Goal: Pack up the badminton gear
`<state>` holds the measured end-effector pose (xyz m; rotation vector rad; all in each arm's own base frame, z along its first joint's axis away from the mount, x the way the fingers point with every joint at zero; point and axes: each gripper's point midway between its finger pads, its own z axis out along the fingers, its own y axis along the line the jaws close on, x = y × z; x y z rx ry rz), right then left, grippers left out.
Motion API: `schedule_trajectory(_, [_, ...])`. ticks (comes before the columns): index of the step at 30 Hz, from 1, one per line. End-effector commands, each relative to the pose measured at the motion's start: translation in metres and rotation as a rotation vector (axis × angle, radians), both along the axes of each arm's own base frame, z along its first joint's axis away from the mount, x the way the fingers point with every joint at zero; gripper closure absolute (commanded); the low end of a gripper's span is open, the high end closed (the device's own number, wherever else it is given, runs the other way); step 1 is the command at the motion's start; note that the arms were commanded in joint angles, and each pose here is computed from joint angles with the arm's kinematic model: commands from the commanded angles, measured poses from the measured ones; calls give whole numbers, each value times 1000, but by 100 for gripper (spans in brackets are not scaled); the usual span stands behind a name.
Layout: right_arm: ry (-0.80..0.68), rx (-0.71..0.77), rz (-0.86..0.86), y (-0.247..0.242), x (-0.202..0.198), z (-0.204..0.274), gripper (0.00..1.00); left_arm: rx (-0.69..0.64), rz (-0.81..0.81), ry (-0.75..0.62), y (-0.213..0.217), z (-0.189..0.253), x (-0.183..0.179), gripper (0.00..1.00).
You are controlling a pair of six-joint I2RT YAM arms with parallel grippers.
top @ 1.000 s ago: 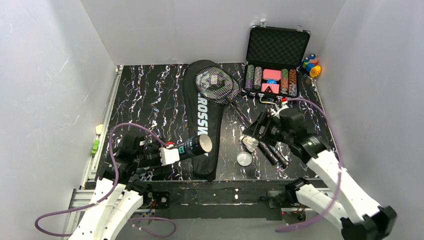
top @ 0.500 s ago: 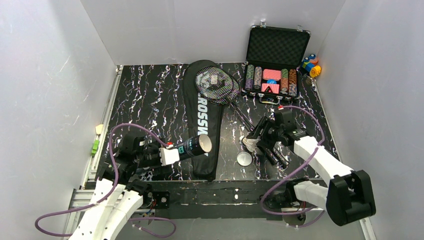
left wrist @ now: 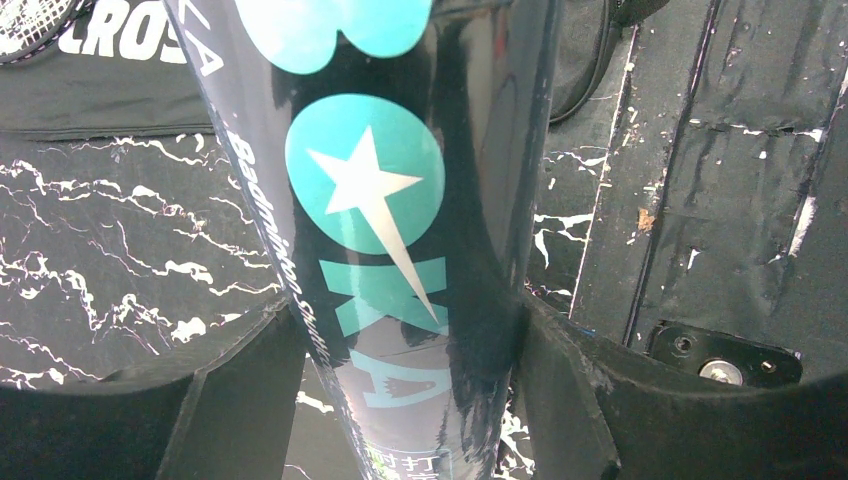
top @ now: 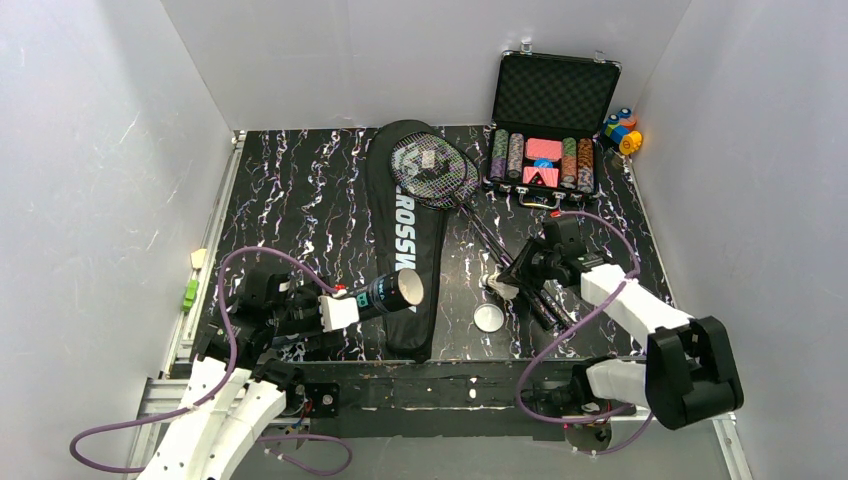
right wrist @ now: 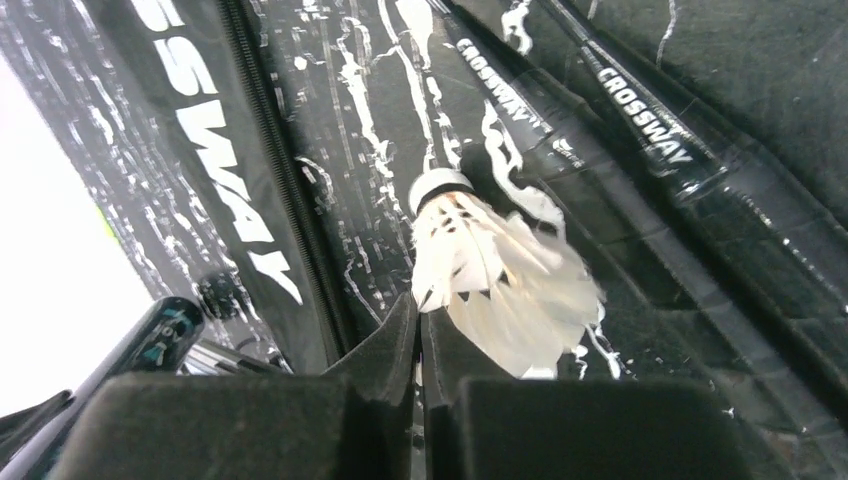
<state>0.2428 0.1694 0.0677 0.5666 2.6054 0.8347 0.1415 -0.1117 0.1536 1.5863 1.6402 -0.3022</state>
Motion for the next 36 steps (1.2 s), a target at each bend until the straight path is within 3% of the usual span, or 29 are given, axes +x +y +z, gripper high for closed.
schedule_trajectory(1, [-139, 62, 46, 9, 8, 53, 99, -13, -13, -26, -3, 10, 3, 87])
schedule_trajectory(10, [-453, 91, 345, 43, -52, 198, 99, 4, -22, -16, -3, 5, 4, 86])
schedule_trajectory(16, [-560, 139, 494, 69, -96, 266, 99, 7, -22, -20, -3, 4, 7, 86])
schedule_trajectory(36, [-488, 137, 739, 160, -121, 251, 99, 1, -27, -35, -3, 10, 6, 86])
